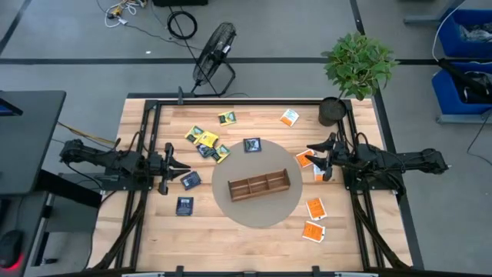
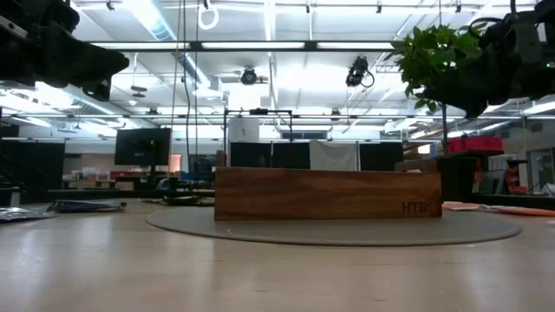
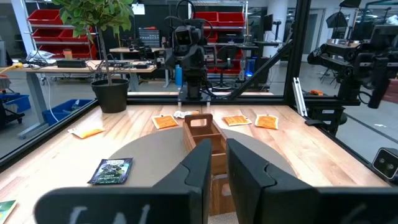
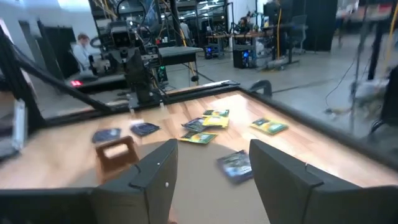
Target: Pick & Place Tea
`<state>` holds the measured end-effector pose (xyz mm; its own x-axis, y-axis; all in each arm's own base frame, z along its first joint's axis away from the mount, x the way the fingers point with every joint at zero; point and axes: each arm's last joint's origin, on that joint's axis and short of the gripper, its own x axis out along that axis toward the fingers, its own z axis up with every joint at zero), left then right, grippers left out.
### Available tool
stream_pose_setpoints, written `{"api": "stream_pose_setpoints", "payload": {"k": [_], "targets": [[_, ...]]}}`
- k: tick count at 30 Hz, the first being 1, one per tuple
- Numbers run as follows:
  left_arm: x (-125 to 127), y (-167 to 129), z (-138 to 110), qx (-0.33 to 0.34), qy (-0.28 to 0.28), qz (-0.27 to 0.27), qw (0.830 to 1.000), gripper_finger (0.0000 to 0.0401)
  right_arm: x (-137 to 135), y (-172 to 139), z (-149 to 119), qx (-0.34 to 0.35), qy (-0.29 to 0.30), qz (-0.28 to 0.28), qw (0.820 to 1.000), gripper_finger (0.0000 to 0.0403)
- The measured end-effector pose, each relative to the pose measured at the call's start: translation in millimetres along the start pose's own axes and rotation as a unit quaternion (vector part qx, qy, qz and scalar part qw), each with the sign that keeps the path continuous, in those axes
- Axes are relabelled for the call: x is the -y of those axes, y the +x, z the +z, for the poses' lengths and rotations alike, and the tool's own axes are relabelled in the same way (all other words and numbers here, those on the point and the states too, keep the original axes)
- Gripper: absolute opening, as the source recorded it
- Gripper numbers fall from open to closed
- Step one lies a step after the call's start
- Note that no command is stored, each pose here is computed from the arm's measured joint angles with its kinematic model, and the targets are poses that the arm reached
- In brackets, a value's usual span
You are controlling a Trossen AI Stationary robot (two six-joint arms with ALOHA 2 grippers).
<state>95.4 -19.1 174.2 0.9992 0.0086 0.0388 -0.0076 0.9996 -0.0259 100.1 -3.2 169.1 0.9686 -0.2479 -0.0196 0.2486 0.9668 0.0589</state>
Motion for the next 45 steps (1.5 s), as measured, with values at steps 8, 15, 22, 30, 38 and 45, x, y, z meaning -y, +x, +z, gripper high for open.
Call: {"api": "stream_pose_setpoints", "payload": {"k": [8, 15, 22, 30, 38, 45], "targets": [[0.0, 0.0, -0.1, 0.0, 0.0, 0.0, 1.0, 0.0051, -0.2, 0.0, 0.0, 0.001, -0.114, 0.005, 0.993, 0.0207], [0.0, 0.0, -0.1, 0.0, 0.0, 0.0, 1.0, 0.0051, -0.2, 0.0, 0.1, 0.0, 0.129, 0.004, 0.992, 0.0207], [0.0, 0.0, -0.1, 0.0, 0.0, 0.0, 1.0, 0.0051, 2.2, 0.0, 0.7, 0.012, 0.184, -0.034, 0.982, 0.0207], [0.0, 0.0, -0.1, 0.0, -0.042, 0.0, 0.999, 0.0051, 2.1, 0.0, 0.7, 0.013, 0.216, -0.032, 0.976, 0.0207], [0.0, 0.0, -0.1, 0.0, -0.066, 0.0, 0.998, 0.0051, -1.0, 0.7, -1.1, -0.01, 0.189, 0.015, 0.982, 0.0172], [0.0, 0.0, -0.1, 0.0, -0.058, 0.0, 0.998, 0.0051, -1.2, 1.0, -1.6, -0.013, 0.184, 0.017, 0.983, 0.0046]]}}
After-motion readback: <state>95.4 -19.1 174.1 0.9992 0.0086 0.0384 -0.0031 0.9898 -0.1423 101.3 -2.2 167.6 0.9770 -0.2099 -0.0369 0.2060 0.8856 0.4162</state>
